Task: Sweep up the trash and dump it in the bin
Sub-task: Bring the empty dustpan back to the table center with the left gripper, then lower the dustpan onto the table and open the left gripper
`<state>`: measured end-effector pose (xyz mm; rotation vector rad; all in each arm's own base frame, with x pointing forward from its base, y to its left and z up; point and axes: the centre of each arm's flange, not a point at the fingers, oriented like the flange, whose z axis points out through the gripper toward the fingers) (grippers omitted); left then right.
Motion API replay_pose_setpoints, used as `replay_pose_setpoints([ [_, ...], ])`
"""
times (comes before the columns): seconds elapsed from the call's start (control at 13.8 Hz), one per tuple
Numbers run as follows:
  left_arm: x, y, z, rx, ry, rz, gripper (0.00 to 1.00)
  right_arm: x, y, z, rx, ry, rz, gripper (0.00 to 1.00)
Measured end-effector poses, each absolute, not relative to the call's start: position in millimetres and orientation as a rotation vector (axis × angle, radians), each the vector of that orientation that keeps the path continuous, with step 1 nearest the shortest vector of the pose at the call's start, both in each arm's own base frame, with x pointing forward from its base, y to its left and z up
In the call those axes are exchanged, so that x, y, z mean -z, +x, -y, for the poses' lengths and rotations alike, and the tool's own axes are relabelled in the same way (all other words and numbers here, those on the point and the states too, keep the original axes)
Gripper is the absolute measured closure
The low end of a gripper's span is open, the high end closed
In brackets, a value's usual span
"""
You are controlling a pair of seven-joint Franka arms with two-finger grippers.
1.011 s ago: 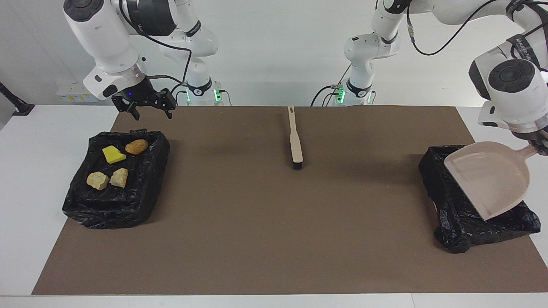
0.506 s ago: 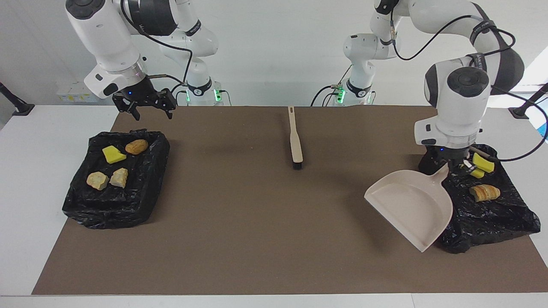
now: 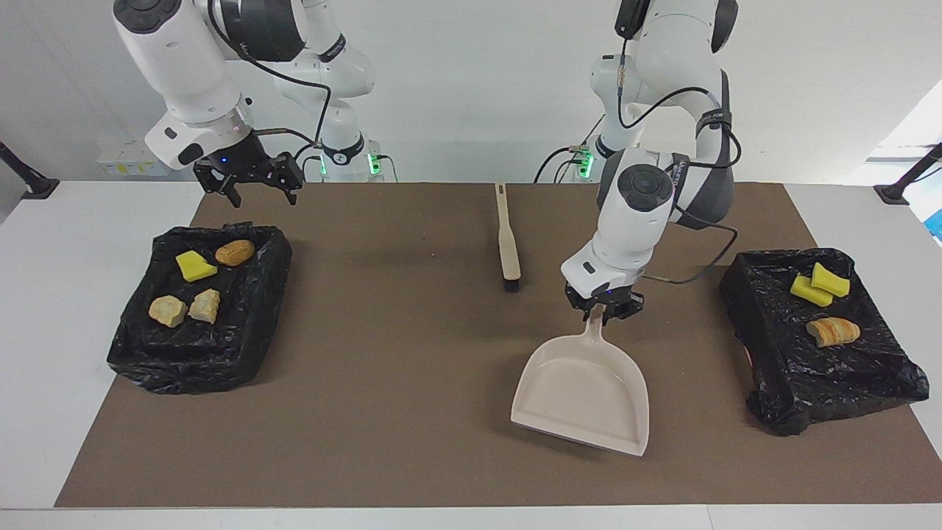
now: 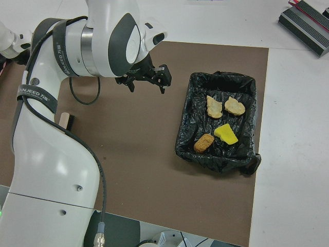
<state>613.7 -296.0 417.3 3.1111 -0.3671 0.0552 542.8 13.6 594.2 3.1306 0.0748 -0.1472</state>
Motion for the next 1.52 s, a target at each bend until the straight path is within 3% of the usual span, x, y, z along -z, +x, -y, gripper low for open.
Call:
replay_pose_setpoints([
  [0.65,-363.6,584.0,384.5,0.004,3.134,0.059,0.68,-594.2,542.8,-13.6,0.147,3.131,-0.075,0.00],
  [1.52,-361.8,584.7,387.6,0.007,3.136,0.062,0.67,-594.2,542.7,-13.6,0.147,3.131,-0.075,0.00],
])
